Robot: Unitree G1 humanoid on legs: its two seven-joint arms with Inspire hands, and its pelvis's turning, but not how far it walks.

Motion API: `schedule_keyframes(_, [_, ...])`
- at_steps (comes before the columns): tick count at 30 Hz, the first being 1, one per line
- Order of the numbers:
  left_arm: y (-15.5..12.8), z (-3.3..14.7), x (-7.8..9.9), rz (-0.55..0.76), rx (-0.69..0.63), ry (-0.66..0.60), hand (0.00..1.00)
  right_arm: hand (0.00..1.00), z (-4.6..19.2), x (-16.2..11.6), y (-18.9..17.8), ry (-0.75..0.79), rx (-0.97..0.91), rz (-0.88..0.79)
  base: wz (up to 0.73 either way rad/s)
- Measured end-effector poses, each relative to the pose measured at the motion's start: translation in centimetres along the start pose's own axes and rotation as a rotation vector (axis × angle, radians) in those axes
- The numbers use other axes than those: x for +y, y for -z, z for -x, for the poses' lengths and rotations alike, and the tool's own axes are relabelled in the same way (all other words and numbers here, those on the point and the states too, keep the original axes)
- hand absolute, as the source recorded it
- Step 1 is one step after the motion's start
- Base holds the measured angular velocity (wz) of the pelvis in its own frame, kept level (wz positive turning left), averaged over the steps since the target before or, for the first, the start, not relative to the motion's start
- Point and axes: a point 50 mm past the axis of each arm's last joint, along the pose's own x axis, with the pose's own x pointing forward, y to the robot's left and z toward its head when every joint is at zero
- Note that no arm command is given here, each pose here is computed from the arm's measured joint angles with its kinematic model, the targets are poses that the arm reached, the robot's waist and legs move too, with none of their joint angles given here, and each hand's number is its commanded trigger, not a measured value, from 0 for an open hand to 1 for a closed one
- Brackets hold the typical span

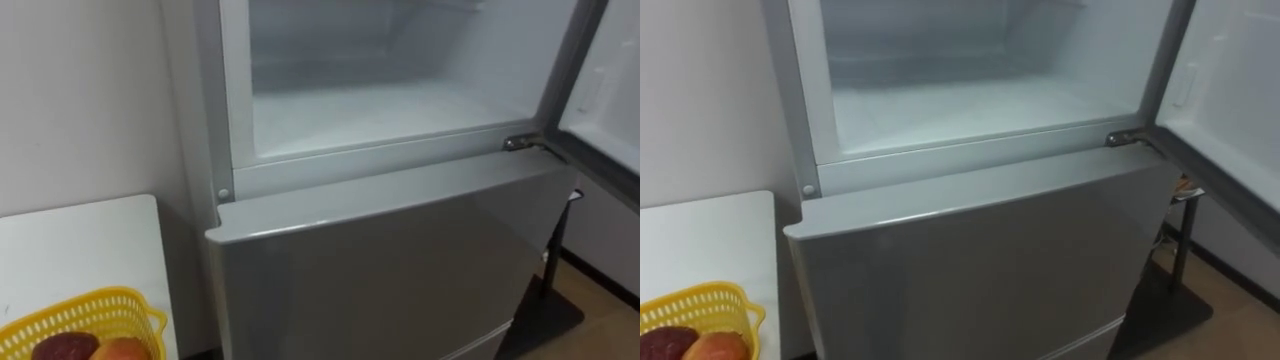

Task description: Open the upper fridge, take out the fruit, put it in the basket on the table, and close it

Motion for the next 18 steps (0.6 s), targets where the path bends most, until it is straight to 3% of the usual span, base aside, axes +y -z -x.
schedule_keyframes(9, [0.6,0.1,-0.2,0.046,0.015,-0.014,0.00,0.00,0.1,3.4,0.8,-0.248,0.034,-0.119,0.00])
schedule_keyframes(18, [1.8,0.4,-0.9,0.073,0.048,-0.008,0.00,0.00,1.8,6.6,0.2,-0.549,0.044,-0.189,0.01])
